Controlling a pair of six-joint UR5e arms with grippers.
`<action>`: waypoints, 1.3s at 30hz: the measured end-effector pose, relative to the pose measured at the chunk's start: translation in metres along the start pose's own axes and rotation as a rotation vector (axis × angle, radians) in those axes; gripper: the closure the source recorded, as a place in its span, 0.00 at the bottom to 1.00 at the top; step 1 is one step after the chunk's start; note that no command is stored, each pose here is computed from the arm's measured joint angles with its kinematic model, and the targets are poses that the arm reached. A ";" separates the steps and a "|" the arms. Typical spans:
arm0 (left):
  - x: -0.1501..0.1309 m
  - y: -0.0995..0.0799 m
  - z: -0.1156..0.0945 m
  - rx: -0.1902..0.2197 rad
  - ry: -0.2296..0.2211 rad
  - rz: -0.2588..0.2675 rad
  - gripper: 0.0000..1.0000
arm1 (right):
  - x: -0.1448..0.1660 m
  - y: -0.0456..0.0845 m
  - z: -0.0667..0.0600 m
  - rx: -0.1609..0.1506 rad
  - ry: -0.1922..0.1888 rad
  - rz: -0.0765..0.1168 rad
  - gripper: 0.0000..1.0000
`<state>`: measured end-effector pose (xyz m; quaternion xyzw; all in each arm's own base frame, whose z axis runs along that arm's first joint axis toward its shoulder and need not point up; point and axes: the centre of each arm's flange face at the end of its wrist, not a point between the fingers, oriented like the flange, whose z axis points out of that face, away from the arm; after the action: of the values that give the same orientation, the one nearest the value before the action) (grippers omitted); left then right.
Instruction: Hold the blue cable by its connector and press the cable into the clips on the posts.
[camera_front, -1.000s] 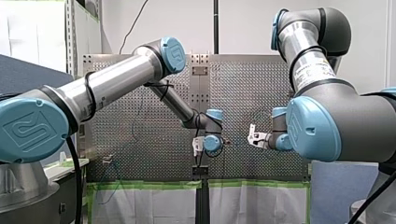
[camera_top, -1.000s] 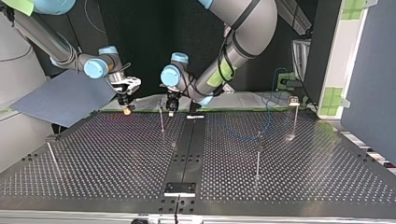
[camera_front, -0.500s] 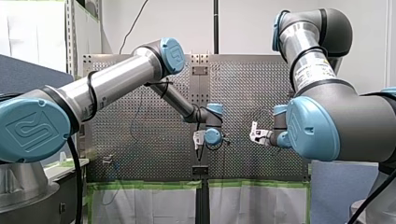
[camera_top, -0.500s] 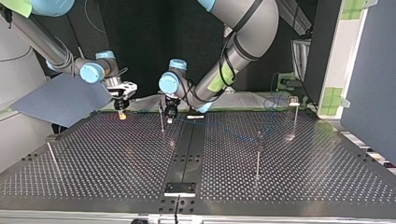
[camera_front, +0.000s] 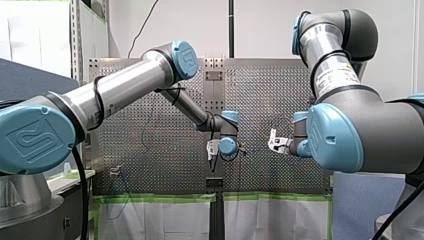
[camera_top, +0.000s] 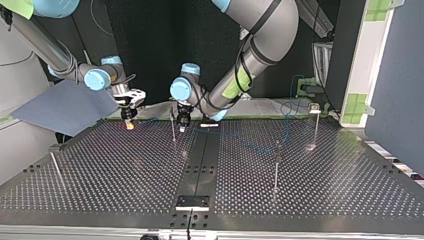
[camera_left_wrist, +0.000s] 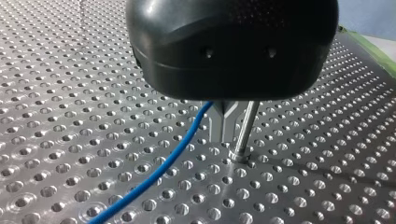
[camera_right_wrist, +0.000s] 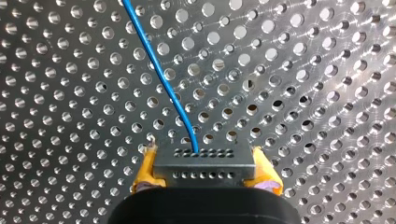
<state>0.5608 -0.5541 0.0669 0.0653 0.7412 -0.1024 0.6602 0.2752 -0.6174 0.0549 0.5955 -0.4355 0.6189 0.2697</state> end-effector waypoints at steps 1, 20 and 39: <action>0.000 0.000 0.000 -0.001 0.001 0.004 0.14 | 0.000 0.000 0.000 0.000 0.000 0.001 1.00; 0.011 0.007 -0.021 -0.086 0.130 0.223 0.00 | 0.000 0.001 -0.001 -0.002 -0.006 0.015 1.00; 0.005 -0.025 -0.088 0.008 0.179 0.265 0.00 | -0.002 0.004 -0.002 -0.002 -0.016 0.030 1.00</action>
<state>0.4699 -0.5577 0.0731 0.1740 0.7817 -0.0112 0.5988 0.2713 -0.6170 0.0519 0.5937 -0.4472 0.6175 0.2574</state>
